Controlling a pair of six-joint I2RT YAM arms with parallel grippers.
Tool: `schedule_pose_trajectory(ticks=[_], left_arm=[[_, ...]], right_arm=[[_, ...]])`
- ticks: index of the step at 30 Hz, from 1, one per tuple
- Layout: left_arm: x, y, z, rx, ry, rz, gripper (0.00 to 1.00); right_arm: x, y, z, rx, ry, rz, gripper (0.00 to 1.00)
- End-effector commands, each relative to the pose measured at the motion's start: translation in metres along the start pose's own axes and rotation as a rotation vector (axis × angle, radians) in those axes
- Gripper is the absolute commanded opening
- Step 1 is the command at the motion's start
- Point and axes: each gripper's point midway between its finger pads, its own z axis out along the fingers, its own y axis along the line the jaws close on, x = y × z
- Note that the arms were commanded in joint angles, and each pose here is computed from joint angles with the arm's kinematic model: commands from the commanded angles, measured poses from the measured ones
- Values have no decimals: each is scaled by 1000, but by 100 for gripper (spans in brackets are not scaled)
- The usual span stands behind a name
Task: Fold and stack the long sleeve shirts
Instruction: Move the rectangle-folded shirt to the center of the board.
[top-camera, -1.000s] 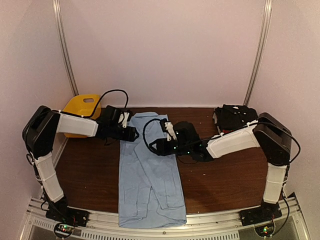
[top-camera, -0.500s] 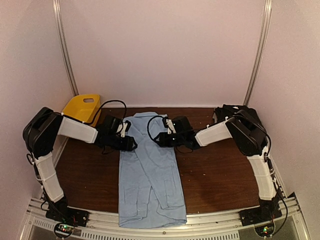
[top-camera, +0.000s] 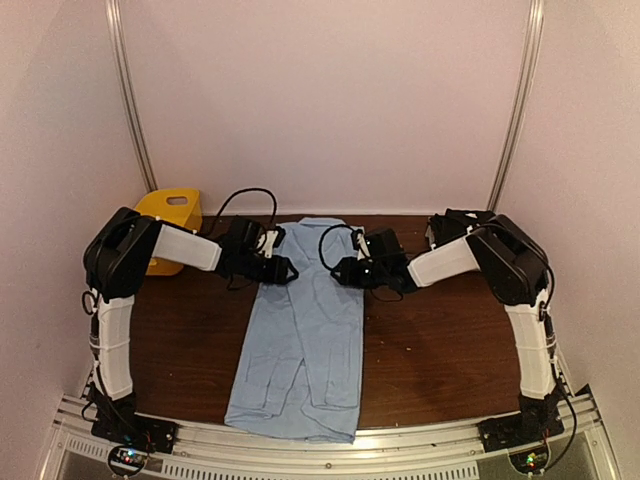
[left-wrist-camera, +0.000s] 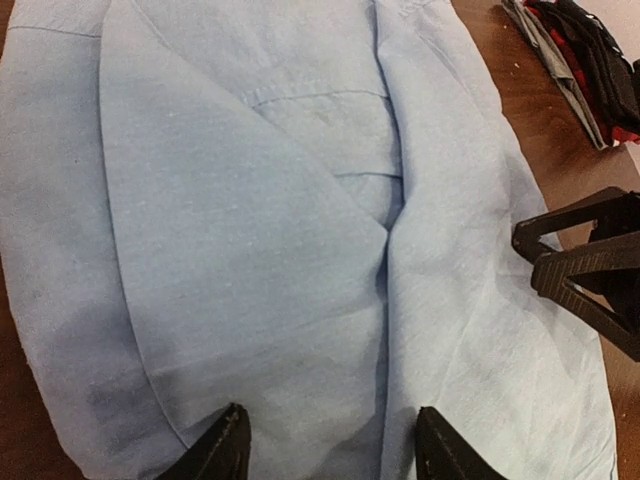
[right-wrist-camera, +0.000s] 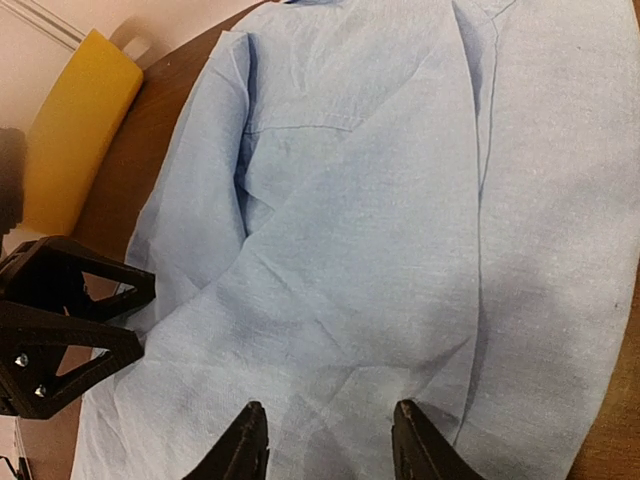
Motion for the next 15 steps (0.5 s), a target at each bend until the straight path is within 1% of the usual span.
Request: schedule_pose_trajectory(ticks=[1,7,11,15], left_arm=[[-1,4,23,21,44,10,58],[-18,6,50,41,30,24,58],[-29,2,53,61,12,16,58],[-28,-2,51,74,16,6,58]], right_arm=[[-4,-43,-8,126,17,38,45],[-28,-66,-4,139,11,18,45],[-44,-77,5,142,25,0,45],[-53,-80,14,125,50,-24,45]])
